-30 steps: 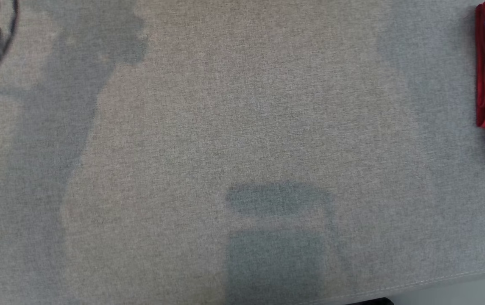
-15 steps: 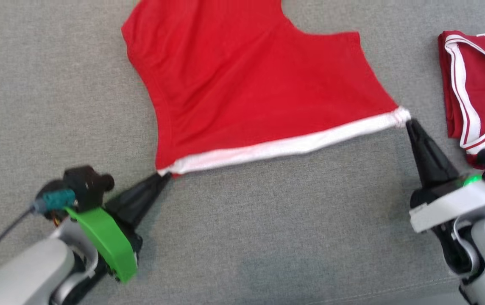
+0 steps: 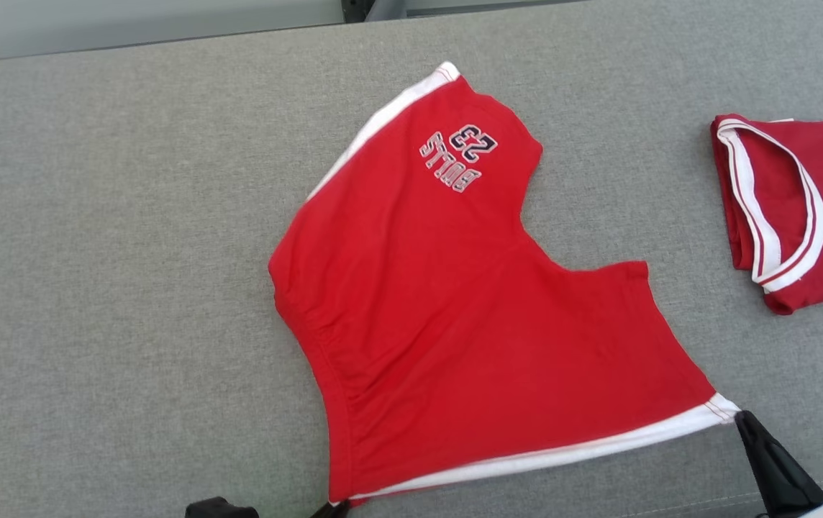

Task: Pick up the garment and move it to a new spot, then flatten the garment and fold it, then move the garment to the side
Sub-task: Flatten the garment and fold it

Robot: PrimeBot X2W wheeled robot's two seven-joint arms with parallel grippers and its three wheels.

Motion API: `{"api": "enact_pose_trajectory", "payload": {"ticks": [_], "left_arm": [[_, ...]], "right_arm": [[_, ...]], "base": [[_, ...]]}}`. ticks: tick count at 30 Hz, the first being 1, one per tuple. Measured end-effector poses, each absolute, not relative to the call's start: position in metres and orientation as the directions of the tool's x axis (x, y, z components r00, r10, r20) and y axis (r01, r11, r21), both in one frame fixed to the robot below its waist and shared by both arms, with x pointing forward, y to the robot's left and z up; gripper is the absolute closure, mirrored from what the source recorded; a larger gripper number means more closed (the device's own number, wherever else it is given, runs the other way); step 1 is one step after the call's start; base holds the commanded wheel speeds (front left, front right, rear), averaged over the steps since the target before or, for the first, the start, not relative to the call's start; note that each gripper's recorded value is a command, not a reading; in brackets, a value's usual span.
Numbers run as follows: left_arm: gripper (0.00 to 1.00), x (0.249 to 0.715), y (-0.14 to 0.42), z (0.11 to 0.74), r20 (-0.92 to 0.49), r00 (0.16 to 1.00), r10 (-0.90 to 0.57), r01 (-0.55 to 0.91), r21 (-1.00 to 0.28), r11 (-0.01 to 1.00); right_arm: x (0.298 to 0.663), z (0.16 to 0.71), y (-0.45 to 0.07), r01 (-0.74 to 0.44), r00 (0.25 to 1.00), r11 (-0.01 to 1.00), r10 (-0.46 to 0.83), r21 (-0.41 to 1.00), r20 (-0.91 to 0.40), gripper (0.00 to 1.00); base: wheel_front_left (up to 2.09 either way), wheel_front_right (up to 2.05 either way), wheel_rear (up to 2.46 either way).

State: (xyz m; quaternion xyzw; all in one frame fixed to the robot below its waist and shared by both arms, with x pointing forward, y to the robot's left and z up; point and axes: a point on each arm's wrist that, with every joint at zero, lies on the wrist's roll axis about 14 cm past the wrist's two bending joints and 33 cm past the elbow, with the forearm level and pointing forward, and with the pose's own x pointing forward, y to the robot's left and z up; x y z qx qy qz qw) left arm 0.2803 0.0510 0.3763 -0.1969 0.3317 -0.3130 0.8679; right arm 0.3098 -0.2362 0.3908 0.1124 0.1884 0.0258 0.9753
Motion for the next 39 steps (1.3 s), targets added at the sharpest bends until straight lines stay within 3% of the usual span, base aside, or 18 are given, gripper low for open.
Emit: {"api": "enact_pose_trajectory", "payload": {"ticks": [4, 8, 12, 18, 29, 39], "left_arm": [[1.0, 0.269, 0.048, 0.386, -0.438, 0.617, -0.654, 0.367, -0.576, 0.731], [1.0, 0.29, 0.052, 0.404, -0.378, 0.688, -0.619, 0.337, -0.588, 0.735], [1.0, 0.322, 0.056, 0.426, -0.302, 0.746, -0.593, 0.32, -0.619, 0.718], [1.0, 0.379, 0.043, 0.457, -0.223, 0.758, -0.613, 0.343, -0.664, 0.665], [1.0, 0.448, 0.067, 0.458, -0.251, 0.814, -0.523, 0.281, -0.619, 0.734], [1.0, 0.468, 0.093, 0.436, -0.315, 0.848, -0.426, 0.18, -0.585, 0.791]], "right_arm": [[0.303, 0.404, -0.244, 0.008, 0.941, 0.974, 0.069, 0.225, -0.333, 1.0], [0.326, 0.432, -0.24, -0.035, 0.966, 0.972, 0.093, 0.234, -0.24, 1.0], [0.376, 0.469, -0.226, -0.127, 0.98, 0.967, 0.157, 0.22, -0.124, 1.0], [0.459, 0.496, -0.196, -0.262, 0.96, 0.947, 0.276, 0.185, -0.052, 1.0], [0.577, 0.477, -0.159, -0.37, 0.918, 0.921, 0.383, 0.121, -0.1, 1.0], [0.627, 0.458, -0.108, -0.465, 0.866, 0.877, 0.479, 0.123, -0.145, 1.0]], "base": [[0.0, 0.0, 0.0], [0.0, 0.0, 0.0], [0.0, 0.0, 0.0], [0.0, 0.0, 0.0], [0.0, 0.0, 0.0], [0.0, 0.0, 0.0]]}}
